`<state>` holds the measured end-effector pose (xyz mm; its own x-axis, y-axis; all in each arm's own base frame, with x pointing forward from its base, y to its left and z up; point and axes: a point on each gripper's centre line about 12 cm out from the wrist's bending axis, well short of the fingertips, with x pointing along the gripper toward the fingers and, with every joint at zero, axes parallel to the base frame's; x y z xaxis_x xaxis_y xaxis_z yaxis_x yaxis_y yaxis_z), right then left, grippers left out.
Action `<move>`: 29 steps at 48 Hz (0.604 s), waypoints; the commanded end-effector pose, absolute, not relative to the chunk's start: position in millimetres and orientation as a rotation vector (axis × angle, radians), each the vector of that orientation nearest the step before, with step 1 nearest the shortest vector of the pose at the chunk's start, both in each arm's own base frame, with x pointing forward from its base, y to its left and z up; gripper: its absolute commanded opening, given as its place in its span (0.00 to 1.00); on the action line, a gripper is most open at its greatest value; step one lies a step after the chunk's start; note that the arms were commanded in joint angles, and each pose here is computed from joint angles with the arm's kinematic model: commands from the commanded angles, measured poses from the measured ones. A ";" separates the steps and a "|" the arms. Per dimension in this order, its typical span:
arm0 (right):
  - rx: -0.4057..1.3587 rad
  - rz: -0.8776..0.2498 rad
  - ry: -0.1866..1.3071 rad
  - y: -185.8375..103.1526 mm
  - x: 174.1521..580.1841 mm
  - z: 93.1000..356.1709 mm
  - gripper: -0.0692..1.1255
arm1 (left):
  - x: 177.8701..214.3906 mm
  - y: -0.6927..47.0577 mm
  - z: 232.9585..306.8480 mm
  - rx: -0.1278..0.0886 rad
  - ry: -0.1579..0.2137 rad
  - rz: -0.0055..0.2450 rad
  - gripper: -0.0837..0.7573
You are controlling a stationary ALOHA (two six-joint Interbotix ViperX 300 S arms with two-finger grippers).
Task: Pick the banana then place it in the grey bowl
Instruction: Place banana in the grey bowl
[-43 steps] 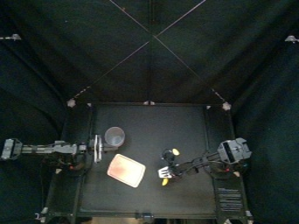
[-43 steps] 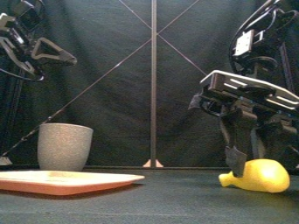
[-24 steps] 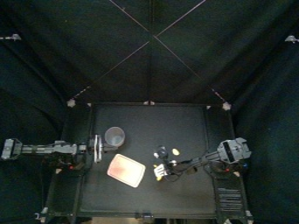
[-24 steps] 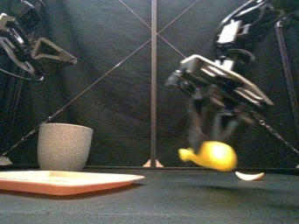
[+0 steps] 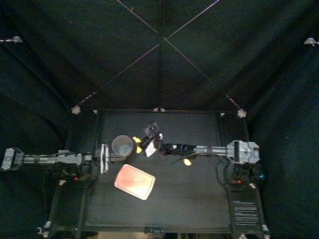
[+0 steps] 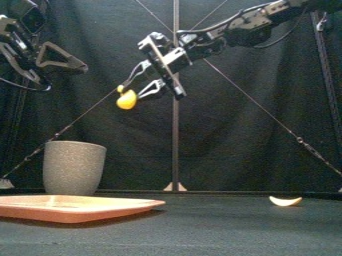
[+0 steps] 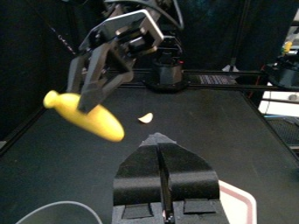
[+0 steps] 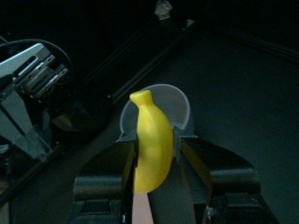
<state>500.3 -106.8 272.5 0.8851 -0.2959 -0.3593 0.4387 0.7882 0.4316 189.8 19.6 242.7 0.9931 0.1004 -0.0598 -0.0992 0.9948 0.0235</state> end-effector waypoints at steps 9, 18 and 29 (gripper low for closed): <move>0.580 -0.209 0.197 -134.8 553.9 267.4 0.44 | 193.0 20.2 257.1 0.023 0.017 0.102 0.08; 0.558 -0.218 0.178 -150.1 573.2 259.4 0.46 | 193.2 20.1 257.9 0.026 0.014 0.101 0.08; 0.544 -0.209 0.168 -159.0 583.9 253.2 0.66 | 193.5 20.2 258.3 0.023 0.014 0.102 0.08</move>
